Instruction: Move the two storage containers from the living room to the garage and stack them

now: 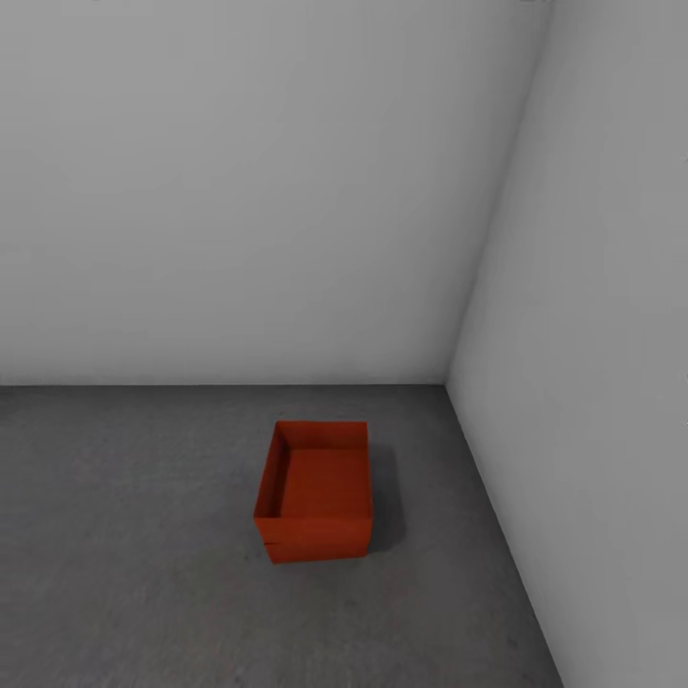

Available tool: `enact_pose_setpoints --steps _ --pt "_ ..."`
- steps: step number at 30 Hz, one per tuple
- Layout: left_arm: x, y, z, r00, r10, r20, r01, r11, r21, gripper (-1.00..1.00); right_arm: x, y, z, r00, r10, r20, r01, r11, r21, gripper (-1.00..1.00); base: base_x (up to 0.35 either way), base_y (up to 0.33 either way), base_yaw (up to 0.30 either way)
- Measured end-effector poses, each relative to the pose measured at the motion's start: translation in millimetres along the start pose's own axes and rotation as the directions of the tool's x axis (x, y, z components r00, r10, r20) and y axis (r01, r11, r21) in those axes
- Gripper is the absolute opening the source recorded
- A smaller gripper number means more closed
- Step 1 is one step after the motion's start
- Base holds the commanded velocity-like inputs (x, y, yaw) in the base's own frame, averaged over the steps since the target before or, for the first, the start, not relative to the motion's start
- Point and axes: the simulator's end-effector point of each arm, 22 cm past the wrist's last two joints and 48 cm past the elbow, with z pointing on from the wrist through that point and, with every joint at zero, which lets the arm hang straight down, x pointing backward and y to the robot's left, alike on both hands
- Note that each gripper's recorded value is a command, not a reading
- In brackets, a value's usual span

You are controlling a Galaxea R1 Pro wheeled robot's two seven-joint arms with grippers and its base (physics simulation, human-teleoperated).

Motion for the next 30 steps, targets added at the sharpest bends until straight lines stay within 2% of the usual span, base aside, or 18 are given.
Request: enact_pose_setpoints --steps 4,7,8,11,30 --pt "5.4 -0.4 -9.5 1.000 0.012 0.029 -0.013 1.000 0.019 1.00 2.4 0.7 -4.7 1.000 -0.001 -0.004 0.001 1.000 0.000 1.00 0.000 0.000 0.000" --pt "3.7 10.4 -13.3 0.999 0.029 0.038 -0.031 0.999 0.044 1.00 3.0 0.1 -7.8 1.000 -0.001 -0.007 0.001 1.000 0.004 1.00 0.000 0.000 0.000" --pt "2.2 2.4 -15.9 0.998 0.040 0.044 -0.046 0.990 0.131 1.00 3.4 -0.8 -8.9 1.000 -0.003 -0.008 0.003 1.000 0.009 1.00 0.000 0.000 0.000" --pt "2.5 -3.1 -19.9 0.998 0.042 0.043 -0.048 0.986 0.159 1.00 3.6 -0.7 -12.0 1.000 -0.004 -0.009 0.004 1.000 0.009 1.00 0.000 0.000 0.000" --pt "4.4 -9.3 -38.1 0.999 0.035 0.038 -0.041 0.984 0.171 1.00 5.4 -0.2 -29.8 1.000 -0.004 -0.010 0.004 1.000 0.009 1.00 0.000 0.000 0.000"
